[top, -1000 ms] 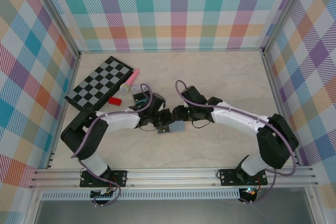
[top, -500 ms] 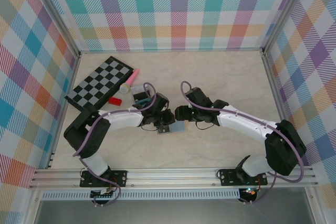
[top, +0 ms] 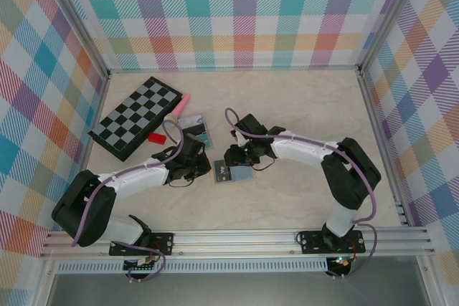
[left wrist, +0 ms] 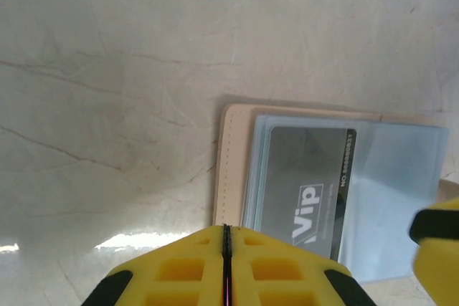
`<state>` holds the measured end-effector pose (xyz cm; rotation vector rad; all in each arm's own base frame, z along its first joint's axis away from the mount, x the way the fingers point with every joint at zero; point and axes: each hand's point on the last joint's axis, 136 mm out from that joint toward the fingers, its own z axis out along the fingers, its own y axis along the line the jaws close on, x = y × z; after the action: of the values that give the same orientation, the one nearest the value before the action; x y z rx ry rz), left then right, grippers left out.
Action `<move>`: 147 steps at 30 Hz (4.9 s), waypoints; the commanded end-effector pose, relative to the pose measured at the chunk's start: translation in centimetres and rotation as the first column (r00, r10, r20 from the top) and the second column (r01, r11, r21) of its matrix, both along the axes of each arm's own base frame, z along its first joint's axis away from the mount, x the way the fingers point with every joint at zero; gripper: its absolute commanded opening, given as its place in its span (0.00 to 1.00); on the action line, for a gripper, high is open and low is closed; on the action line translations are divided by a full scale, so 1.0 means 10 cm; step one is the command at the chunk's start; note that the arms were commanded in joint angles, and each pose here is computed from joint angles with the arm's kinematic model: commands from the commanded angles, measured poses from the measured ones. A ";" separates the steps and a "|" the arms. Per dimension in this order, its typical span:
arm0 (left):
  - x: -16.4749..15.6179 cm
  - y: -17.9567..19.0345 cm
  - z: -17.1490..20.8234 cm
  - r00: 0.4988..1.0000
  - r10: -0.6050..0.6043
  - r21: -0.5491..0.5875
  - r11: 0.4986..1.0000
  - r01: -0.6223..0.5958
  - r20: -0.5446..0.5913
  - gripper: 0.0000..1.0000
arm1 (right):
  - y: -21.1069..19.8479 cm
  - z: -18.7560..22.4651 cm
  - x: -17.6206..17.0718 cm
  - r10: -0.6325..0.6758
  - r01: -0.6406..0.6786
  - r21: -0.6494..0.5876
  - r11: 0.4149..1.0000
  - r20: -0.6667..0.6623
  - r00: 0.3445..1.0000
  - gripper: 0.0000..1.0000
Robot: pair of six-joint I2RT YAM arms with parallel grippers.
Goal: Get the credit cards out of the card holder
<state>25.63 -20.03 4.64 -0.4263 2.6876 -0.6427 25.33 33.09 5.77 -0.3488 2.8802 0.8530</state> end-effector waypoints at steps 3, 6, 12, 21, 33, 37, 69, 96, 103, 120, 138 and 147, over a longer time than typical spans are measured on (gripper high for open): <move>0.06 -0.15 0.04 1.000 -0.023 -0.083 0.996 0.023 0.002 0.08 | 0.06 -0.01 0.02 0.000 0.000 0.009 1.000 -0.038 0.999 0.27; 0.08 -0.20 0.03 0.999 -0.032 -0.096 0.995 0.031 -0.004 0.08 | 0.03 -0.08 0.04 -0.011 0.010 -0.011 1.000 -0.045 0.999 0.27; 0.09 -0.23 -0.01 0.999 -0.037 -0.097 0.995 0.035 -0.022 0.07 | 0.04 -0.15 0.03 -0.018 0.018 0.000 1.000 -0.072 0.997 0.23; 0.10 -0.26 -0.02 0.999 -0.045 -0.105 0.994 0.042 -0.025 0.07 | 0.01 -0.24 0.05 -0.022 0.021 -0.013 1.000 -0.093 0.995 0.23; 0.08 -0.28 -0.14 0.997 -0.050 -0.102 0.994 0.044 -0.065 0.06 | 0.02 -0.31 0.02 -0.013 0.011 -0.019 1.000 -0.112 0.994 0.19; 0.06 -0.26 -0.17 0.996 -0.040 -0.094 0.995 0.032 -0.085 0.06 | 0.02 -0.32 0.01 -0.008 0.005 -0.018 1.000 -0.117 0.993 0.18; -0.05 -0.13 -0.35 0.990 -0.010 -0.031 1.000 0.005 -0.144 0.06 | 0.13 -0.22 -0.02 0.031 -0.024 0.062 0.998 -0.121 0.992 0.08; 0.02 -0.08 -0.09 0.996 -0.007 -0.007 1.000 0.007 -0.086 0.11 | -0.18 -0.29 0.06 -0.034 0.029 -0.053 0.998 -0.077 0.996 0.07; 0.09 -0.20 0.11 0.998 -0.055 -0.075 0.996 0.054 -0.009 0.10 | -0.19 -0.36 0.05 -0.037 0.029 -0.076 0.997 -0.098 0.995 0.14; 0.06 -0.31 -0.22 0.990 -0.076 -0.059 0.996 0.070 -0.121 0.06 | -0.14 -0.41 0.02 -0.019 0.010 -0.068 0.998 -0.138 0.990 0.29; -0.08 -0.14 -0.44 0.982 -0.023 0.009 1.000 0.025 -0.189 0.05 | -0.02 -0.33 0.01 0.016 -0.008 0.045 0.999 -0.163 0.987 0.20; -0.10 -0.11 -0.46 0.981 -0.017 0.019 1.000 0.021 -0.192 0.05 | -0.13 -0.32 0.05 -0.024 0.026 0.013 1.000 -0.136 0.990 0.09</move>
<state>26.52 -23.42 2.69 -0.4139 2.7886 -0.7673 25.80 32.40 2.78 -0.2795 2.9959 0.9468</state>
